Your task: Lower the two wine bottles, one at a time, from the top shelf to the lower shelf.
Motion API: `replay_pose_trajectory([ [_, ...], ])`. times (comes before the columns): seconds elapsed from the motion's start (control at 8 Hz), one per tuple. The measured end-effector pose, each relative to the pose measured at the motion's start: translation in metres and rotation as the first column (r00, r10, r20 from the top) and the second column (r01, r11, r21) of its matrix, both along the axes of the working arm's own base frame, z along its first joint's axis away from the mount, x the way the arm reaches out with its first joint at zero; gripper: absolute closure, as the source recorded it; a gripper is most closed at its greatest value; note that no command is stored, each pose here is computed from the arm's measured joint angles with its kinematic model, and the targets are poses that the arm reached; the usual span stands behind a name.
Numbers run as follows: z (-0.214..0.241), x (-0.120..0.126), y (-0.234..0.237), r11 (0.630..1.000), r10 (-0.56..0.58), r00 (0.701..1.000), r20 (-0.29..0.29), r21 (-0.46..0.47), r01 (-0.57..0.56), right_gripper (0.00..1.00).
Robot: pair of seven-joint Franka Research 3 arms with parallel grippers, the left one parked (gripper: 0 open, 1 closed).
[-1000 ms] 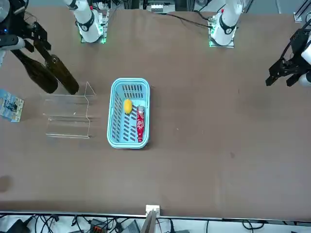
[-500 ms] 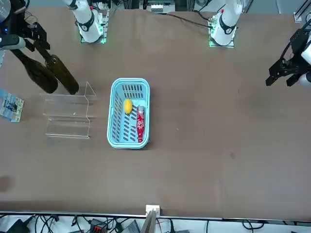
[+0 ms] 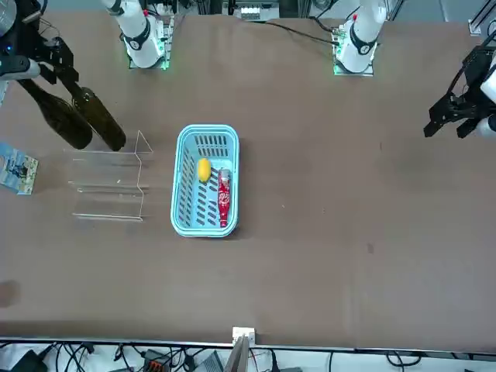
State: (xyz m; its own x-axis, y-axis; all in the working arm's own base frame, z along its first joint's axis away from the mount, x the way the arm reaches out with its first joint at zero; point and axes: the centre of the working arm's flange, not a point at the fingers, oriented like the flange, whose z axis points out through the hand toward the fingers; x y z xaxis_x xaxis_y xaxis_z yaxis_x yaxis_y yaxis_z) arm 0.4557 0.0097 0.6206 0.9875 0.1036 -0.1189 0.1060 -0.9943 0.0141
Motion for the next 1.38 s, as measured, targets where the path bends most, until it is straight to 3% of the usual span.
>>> replay_pose_trajectory([
  [0.5, -0.0016, -0.0001, 0.0001, 1.000, 0.000, 1.000, -0.004, 0.000, 0.000, 0.47],
  [0.75, -0.0011, -0.0004, 0.0002, 1.000, 0.000, 1.000, -0.002, 0.000, 0.000, 0.62],
  [1.38, 0.0009, 0.0088, 0.0012, 0.999, 0.032, 0.999, 0.021, 0.002, -0.032, 0.62],
])
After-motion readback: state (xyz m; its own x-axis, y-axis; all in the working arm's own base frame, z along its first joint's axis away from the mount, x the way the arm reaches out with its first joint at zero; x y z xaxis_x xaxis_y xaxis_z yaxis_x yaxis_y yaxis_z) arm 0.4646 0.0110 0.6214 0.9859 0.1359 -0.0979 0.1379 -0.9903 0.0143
